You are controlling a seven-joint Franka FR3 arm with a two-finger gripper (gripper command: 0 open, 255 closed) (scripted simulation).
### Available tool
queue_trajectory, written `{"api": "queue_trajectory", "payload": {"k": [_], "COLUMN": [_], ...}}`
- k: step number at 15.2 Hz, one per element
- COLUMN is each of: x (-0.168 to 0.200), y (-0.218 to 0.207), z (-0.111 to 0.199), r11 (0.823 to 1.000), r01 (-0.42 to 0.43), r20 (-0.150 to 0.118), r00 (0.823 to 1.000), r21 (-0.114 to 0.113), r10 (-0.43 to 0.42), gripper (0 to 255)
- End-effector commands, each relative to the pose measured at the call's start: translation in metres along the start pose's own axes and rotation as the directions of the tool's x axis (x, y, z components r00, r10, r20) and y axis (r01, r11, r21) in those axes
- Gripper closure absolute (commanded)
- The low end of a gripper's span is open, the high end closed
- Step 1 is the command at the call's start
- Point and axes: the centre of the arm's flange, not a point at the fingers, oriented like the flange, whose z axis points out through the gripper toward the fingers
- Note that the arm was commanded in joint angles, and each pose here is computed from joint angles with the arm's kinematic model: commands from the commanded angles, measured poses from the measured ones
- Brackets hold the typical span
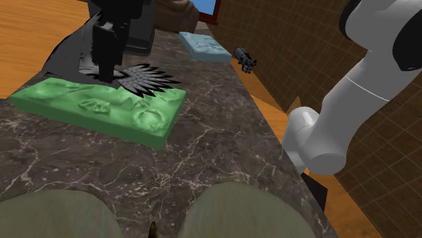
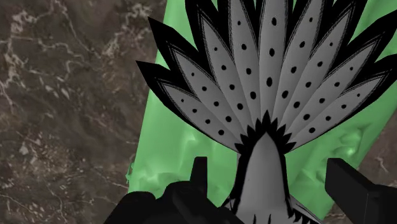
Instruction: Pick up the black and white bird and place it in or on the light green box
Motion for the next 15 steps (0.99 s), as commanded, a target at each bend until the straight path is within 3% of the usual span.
{"api": "queue_trajectory", "payload": {"k": [1, 4, 8, 15], "x": [0.000, 0.000, 0.000, 0.000], "y": [0.000, 0.000, 0.000, 0.000], "z": [0.000, 0.000, -0.050, -0.050], "r11": [1.000, 1.000, 1.000, 1.000], "r01": [0.000, 0.000, 0.000, 0.000], "r20": [0.000, 0.000, 0.000, 0.000], "r00": [1.000, 1.000, 1.000, 1.000], "r21": [0.000, 0.000, 0.000, 0.000], "r10": [0.000, 0.000, 0.000, 0.000], "gripper": [0, 0, 0, 0]}}
